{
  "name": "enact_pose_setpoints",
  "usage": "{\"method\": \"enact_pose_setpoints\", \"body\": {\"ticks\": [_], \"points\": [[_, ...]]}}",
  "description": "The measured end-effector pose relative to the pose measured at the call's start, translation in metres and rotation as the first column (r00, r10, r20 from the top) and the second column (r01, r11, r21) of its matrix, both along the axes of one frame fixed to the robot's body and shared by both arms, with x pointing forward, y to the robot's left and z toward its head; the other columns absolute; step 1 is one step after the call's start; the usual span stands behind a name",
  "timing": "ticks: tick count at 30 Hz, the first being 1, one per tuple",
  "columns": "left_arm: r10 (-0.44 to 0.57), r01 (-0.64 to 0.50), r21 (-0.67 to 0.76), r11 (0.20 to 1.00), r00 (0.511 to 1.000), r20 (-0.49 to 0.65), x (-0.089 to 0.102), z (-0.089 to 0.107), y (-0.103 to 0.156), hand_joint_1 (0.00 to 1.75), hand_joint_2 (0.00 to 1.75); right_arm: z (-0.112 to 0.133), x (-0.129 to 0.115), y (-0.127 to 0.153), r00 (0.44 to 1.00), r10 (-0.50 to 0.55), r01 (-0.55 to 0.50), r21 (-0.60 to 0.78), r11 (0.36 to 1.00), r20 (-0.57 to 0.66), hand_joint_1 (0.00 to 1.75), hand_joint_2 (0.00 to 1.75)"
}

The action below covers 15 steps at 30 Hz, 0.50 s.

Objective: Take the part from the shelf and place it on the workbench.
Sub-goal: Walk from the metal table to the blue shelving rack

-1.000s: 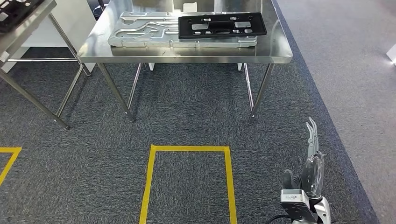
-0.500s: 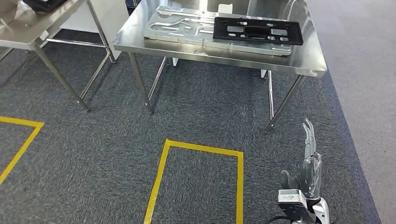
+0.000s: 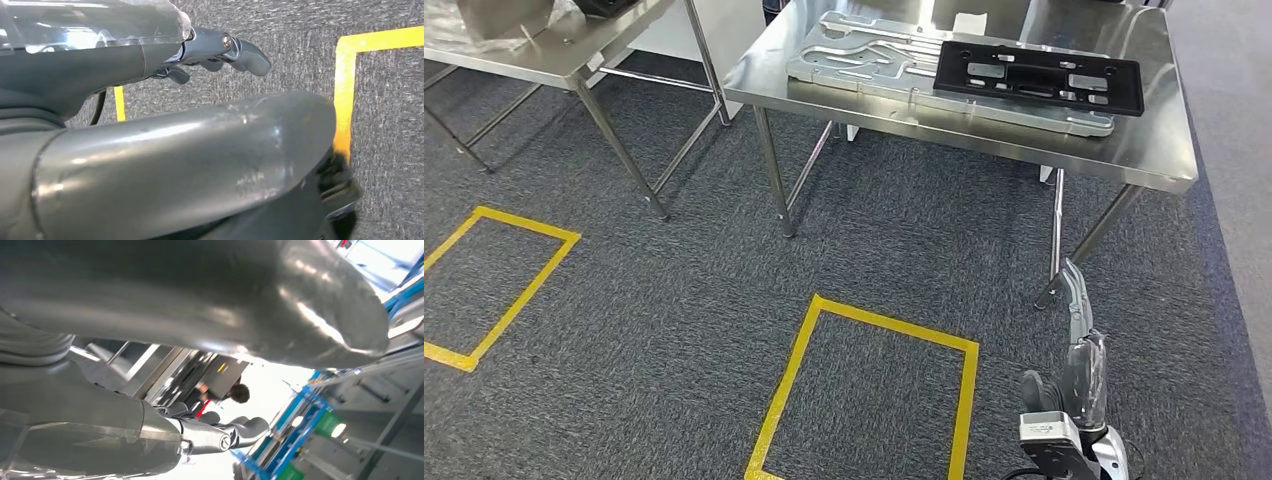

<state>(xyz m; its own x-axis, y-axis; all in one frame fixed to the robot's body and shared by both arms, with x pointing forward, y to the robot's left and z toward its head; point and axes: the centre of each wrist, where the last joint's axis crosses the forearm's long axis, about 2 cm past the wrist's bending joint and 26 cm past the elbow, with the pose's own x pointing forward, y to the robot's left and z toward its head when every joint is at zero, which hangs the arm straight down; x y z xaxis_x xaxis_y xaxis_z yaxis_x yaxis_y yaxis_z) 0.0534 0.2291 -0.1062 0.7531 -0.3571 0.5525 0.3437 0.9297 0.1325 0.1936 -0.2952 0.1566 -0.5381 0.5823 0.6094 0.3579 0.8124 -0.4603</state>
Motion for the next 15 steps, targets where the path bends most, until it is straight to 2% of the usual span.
{"method": "enact_pose_setpoints", "body": {"ticks": [15], "points": [[0.014, -0.014, 0.023, 1.000, 1.000, 0.010, -0.004, -0.001, 0.005, 0.00, 0.00, 0.005, -0.005, 0.026, 0.994, 0.083, -0.087, 0.060, 0.994, 0.073, 0.00, 0.00]]}}
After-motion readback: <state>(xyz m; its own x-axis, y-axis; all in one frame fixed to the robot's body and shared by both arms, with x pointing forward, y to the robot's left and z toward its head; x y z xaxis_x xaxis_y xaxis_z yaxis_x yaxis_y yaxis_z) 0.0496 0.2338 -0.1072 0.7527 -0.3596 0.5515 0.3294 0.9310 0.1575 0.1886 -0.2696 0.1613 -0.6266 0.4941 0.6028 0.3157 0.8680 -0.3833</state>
